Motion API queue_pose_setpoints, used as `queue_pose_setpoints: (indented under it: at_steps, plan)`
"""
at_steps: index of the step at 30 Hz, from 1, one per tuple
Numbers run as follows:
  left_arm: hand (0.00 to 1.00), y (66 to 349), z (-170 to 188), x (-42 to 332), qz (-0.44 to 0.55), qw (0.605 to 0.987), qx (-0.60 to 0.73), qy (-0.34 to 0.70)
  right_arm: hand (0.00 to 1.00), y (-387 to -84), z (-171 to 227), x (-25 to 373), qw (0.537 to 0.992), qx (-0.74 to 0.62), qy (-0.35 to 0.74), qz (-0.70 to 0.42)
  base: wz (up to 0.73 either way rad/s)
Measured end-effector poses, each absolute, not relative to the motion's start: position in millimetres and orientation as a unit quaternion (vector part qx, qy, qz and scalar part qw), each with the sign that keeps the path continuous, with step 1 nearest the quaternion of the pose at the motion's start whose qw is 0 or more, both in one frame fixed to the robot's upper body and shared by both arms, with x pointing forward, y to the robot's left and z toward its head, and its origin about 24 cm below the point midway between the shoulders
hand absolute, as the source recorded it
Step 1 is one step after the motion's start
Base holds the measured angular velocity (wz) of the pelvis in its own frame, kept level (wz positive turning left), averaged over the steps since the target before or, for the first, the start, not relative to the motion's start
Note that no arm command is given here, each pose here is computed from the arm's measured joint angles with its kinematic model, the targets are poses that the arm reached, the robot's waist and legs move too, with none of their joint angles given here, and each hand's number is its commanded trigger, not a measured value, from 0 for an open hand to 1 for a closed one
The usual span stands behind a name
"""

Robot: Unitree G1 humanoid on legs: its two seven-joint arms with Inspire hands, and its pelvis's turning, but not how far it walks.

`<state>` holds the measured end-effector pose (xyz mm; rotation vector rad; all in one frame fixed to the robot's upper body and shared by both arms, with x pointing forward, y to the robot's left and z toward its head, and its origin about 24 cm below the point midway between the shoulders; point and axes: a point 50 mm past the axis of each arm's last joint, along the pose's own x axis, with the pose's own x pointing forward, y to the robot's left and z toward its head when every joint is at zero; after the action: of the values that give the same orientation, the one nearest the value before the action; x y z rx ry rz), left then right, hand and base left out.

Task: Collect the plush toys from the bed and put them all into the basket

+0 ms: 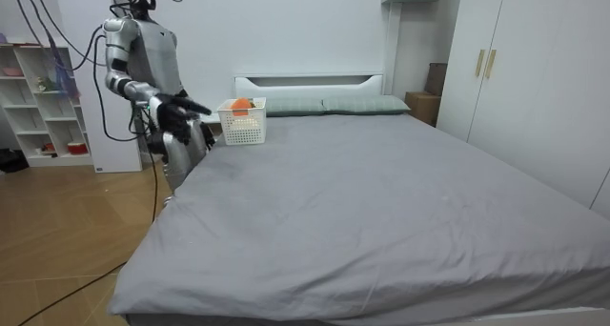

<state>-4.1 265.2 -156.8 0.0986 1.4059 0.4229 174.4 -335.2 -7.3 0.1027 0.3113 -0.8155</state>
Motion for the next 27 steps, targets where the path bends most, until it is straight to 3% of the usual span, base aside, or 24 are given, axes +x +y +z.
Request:
queue_pose_setpoints:
  at_steps: [9, 16, 22, 27]
  plan:
    - [0.00, 264, -158, -13, 0.219, 0.730, 0.021, 0.647, 0.00, -337, -103, 72, 0.778, 0.100, 0.383, -0.488, -0.08]
    - [0.00, 264, -158, -16, 0.223, 0.725, 0.025, 0.651, 0.00, -318, -135, 3, 0.693, 0.100, 0.504, -0.506, -0.01]
    - [0.00, 265, -158, -25, 0.215, 0.715, 0.039, 0.665, 0.00, -292, -151, -45, 0.648, 0.065, 0.635, -0.416, -0.03]
    - [0.00, 260, -161, -23, 0.196, 0.709, 0.043, 0.676, 0.00, -262, -159, -70, 0.618, 0.010, 0.749, -0.239, 0.00]
